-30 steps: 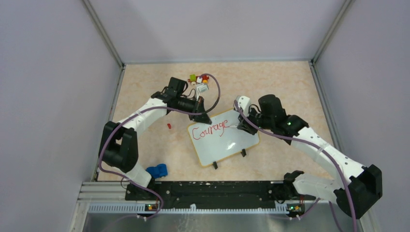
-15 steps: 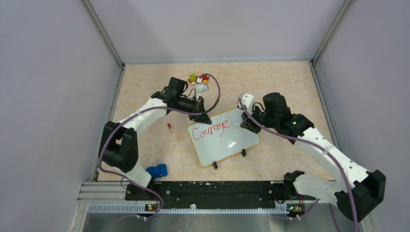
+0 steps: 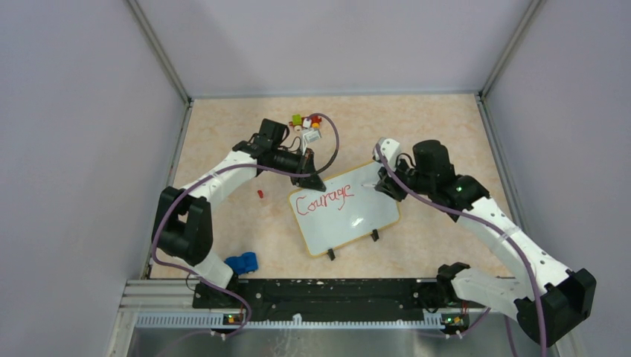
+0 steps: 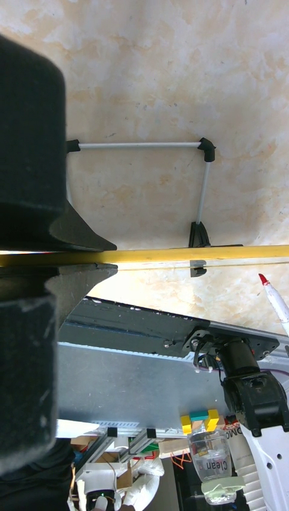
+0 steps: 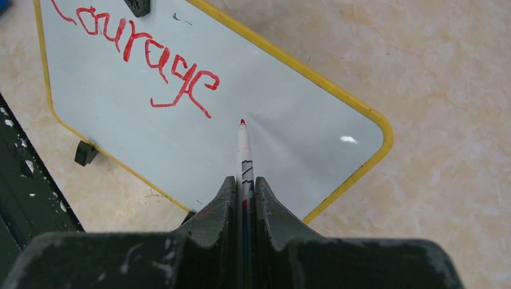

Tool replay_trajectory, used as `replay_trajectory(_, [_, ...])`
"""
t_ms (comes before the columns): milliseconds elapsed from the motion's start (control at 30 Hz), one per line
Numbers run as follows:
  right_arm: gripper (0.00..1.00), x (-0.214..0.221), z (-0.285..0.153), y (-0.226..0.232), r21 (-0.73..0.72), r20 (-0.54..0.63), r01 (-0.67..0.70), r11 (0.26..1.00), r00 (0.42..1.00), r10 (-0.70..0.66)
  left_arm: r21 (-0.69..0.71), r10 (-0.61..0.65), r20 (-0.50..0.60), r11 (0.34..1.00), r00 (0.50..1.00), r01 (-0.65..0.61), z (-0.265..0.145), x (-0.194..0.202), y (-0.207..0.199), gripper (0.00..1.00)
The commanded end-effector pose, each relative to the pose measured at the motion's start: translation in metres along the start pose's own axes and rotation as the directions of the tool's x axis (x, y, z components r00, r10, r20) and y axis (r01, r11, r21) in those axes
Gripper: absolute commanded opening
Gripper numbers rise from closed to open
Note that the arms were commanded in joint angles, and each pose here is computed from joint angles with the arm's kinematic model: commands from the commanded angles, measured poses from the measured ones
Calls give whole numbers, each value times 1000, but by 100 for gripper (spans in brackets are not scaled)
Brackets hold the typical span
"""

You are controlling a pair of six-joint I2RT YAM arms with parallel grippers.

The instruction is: Write a sentence on the whiteboard

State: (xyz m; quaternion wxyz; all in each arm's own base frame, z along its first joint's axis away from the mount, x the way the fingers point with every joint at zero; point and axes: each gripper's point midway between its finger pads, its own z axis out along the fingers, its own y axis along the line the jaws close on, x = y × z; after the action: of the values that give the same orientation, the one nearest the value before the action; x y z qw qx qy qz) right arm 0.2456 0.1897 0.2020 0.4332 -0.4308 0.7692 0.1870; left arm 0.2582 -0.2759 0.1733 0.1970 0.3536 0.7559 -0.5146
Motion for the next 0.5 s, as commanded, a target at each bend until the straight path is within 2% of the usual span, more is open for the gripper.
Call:
replay_trajectory(0, [0, -15, -1, -1, -7, 58, 3, 1000, 998, -3, -9, -6, -52, 1000, 999, 5, 11, 22, 12, 0])
replay_trajectory(467, [0, -21, 11, 4, -62, 55, 16, 998, 998, -13, -7, -10, -56, 1000, 998, 10, 12, 24, 14, 0])
